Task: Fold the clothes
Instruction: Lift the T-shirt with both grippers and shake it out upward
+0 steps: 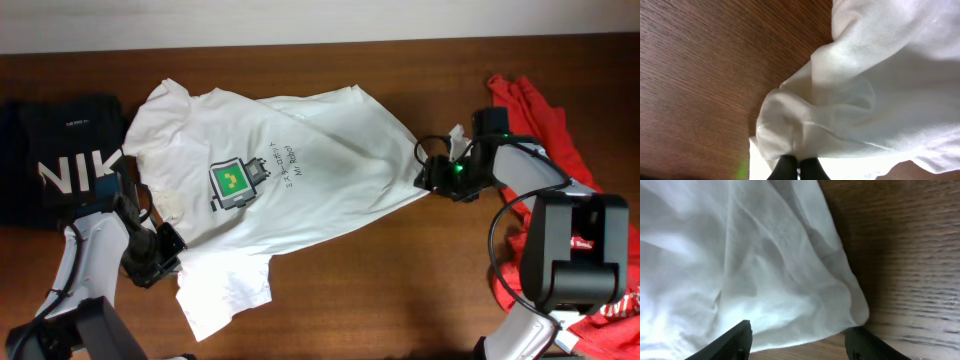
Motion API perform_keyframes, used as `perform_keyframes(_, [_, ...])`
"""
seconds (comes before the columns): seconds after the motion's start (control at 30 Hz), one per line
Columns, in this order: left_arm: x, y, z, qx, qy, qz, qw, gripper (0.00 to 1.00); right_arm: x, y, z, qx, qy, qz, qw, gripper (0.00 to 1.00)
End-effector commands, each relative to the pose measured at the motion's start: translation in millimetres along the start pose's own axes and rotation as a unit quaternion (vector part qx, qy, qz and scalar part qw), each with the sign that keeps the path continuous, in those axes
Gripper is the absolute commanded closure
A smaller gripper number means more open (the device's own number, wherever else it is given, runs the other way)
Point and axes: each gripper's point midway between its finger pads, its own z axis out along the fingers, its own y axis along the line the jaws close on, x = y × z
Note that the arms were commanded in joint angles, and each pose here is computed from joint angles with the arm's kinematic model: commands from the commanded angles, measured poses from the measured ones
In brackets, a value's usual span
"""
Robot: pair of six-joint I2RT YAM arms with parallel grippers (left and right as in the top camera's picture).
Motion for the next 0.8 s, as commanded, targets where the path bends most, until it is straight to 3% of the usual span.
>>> perform_keyframes(0.0, [-4, 2, -2, -0.003, -0.006, 0.005, 1.0, 1.0, -8, -9, 2, 0.038, -0.014, 0.023, 0.999, 0.47])
perform_keyframes(0.03, [-4, 2, -2, -0.003, -0.006, 0.005, 1.0, 1.0, -9, -16, 1, 0.057, -0.018, 0.033, 0.998, 0.51])
perform_keyframes(0.23, [-4, 2, -2, -0.003, -0.006, 0.005, 1.0, 1.0, -13, -19, 1, 0.067, -0.029, 0.034, 0.997, 0.53])
perform_keyframes(0.7, [-4, 2, -2, -0.003, -0.007, 0.005, 1.0, 1.0, -9, -13, 7, 0.063, -0.026, 0.041, 0.997, 0.67])
perform_keyframes(0.77, [-5, 2, -2, -0.003, -0.009, 0.006, 1.0, 1.0, -8, -8, 10, 0.064, -0.026, 0.031, 0.997, 0.75])
